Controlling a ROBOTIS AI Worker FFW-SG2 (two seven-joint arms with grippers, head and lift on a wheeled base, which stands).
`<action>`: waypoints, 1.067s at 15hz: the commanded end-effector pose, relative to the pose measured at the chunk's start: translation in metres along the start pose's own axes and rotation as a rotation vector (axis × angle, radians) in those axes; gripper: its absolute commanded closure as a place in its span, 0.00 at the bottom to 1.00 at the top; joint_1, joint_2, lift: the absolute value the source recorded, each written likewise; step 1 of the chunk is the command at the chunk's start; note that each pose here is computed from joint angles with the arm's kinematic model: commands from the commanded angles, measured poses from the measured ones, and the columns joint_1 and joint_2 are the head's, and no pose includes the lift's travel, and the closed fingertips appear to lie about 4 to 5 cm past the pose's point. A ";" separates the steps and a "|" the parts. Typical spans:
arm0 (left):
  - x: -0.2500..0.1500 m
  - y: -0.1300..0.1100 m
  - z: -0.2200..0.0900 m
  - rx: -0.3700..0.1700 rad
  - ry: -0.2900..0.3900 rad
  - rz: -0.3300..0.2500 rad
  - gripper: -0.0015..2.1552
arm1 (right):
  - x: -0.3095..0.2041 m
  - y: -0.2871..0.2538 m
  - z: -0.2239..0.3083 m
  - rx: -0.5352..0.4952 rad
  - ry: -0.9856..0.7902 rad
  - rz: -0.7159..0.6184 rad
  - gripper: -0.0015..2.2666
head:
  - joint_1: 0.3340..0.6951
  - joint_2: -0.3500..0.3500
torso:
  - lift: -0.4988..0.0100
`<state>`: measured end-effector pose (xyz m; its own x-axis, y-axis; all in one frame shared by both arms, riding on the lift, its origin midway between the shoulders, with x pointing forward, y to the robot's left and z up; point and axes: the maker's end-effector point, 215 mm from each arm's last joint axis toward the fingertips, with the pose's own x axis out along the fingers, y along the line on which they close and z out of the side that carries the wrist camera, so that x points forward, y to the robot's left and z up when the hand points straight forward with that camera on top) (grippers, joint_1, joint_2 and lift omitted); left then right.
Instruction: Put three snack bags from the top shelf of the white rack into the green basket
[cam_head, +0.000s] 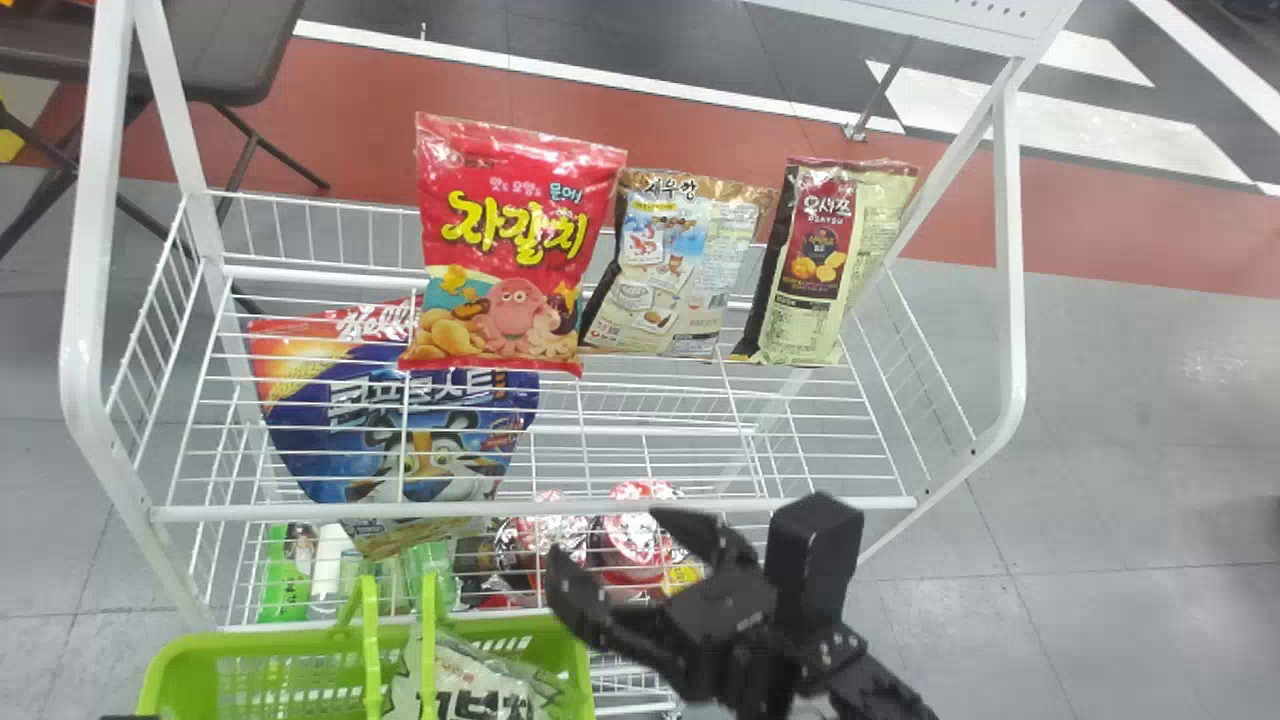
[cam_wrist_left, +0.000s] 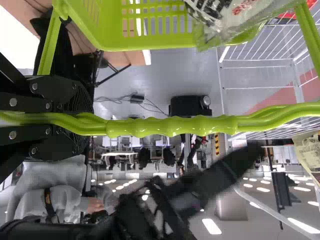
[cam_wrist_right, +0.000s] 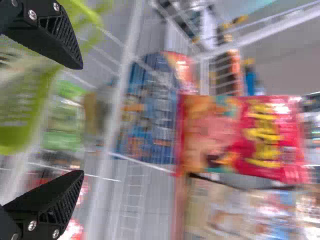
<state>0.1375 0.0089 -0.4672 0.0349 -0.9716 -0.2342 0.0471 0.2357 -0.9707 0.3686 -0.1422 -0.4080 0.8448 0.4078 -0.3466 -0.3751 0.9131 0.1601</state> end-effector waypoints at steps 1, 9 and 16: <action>0.000 0.000 -0.001 -0.003 0.002 0.000 1.00 | 0.029 -0.007 0.042 -0.024 -0.143 0.002 0.03 | 1.00 0.03 | 0.98; 0.003 0.005 -0.007 -0.012 0.021 0.017 1.00 | 0.139 -0.006 0.089 -0.050 -0.242 -0.034 0.04 | 1.00 0.22 | 0.98; 0.003 0.007 -0.004 -0.010 0.025 0.021 1.00 | 0.187 0.010 0.108 -0.117 -0.197 -0.037 0.69 | 1.00 0.37 | 0.98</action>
<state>0.1330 0.0075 -0.4748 0.0112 -0.9665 -0.2563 0.0349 0.2565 -0.9659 0.5614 -0.0587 -0.3653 0.9173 0.3763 -0.1301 -0.3744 0.9264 0.0402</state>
